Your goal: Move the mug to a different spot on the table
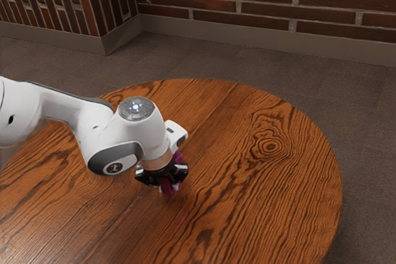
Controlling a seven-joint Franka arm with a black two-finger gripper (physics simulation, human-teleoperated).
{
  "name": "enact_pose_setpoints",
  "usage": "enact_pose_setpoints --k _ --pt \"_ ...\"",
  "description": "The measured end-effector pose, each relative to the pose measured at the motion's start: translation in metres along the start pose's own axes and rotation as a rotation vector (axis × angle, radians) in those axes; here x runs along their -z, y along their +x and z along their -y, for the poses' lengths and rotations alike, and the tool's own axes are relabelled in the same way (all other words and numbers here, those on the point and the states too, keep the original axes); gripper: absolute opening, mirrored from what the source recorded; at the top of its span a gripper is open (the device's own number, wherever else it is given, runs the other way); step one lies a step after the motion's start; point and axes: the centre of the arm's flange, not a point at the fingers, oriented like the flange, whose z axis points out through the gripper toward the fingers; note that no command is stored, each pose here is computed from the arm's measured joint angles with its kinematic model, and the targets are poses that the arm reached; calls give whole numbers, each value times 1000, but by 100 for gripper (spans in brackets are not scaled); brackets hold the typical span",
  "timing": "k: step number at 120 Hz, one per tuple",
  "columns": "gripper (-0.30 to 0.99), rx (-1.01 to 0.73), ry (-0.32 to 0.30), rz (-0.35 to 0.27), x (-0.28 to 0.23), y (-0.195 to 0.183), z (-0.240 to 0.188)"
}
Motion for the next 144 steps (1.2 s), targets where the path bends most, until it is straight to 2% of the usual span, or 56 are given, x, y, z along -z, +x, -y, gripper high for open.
enact_pose_setpoints --k 42,50,63,70,107,144 --pt "12 -51 32 -75 4 27 2" --pt "12 -28 50 -82 -5 46 9" --pt "12 84 97 -88 -25 100 54" --pt "12 107 105 -93 -29 114 63" --pt "12 80 103 -100 -50 133 39" --pt "12 56 118 -72 -75 127 28"
